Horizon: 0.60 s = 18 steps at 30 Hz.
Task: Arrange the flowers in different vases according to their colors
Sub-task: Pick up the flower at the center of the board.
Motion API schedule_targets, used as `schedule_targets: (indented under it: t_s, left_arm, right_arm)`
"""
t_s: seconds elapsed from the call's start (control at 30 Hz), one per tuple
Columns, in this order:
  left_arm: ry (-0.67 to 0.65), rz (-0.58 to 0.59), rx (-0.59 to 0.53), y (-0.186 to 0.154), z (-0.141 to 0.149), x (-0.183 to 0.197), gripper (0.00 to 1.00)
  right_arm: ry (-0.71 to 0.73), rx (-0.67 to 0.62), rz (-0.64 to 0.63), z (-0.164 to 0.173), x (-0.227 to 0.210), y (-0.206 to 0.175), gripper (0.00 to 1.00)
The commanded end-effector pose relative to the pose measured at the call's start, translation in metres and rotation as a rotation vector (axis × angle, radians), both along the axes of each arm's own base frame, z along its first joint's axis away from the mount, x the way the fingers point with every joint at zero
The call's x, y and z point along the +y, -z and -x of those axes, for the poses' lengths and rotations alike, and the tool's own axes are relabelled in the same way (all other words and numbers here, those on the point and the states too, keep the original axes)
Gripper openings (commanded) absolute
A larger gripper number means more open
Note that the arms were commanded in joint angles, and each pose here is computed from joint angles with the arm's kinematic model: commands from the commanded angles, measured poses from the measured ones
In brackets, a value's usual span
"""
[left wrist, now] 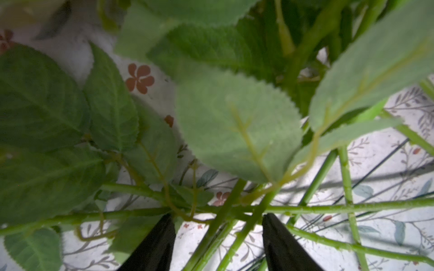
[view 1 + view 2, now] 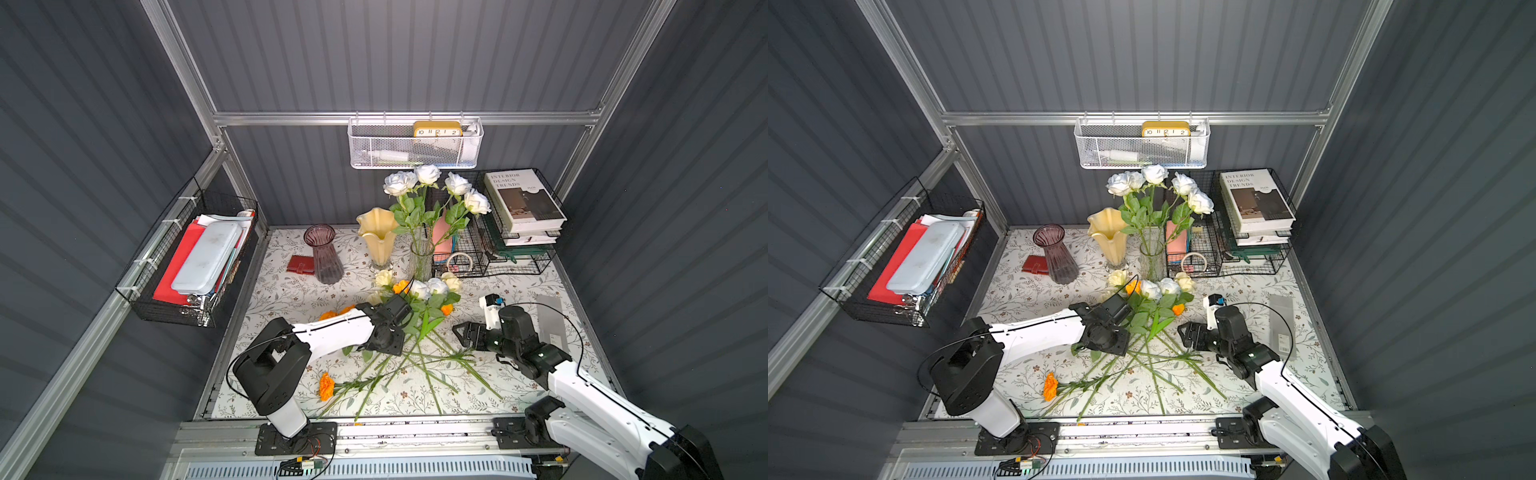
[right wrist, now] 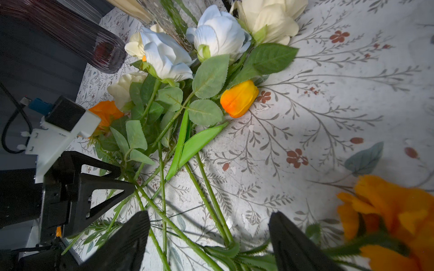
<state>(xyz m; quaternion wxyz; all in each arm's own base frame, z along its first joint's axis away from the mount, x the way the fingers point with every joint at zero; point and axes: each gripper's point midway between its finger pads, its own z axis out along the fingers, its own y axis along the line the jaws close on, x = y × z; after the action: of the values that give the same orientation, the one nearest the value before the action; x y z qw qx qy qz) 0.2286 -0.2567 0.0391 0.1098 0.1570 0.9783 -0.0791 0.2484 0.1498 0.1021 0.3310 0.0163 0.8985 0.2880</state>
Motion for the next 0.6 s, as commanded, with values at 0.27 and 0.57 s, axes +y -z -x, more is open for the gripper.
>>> schedule_targets:
  t_s: [0.27,0.57]
  left_arm:
    - [0.017,0.003,-0.058,-0.0133,-0.0157,-0.0112,0.48]
    - [0.026,-0.010,-0.046,-0.0060,-0.0150,-0.0112,0.34]
  right_arm:
    - [-0.007,0.015,0.003,0.0025,-0.0002,0.0080,0.85]
    - [-0.007,0.023,0.006,0.0036,-0.0007,0.0117,0.85]
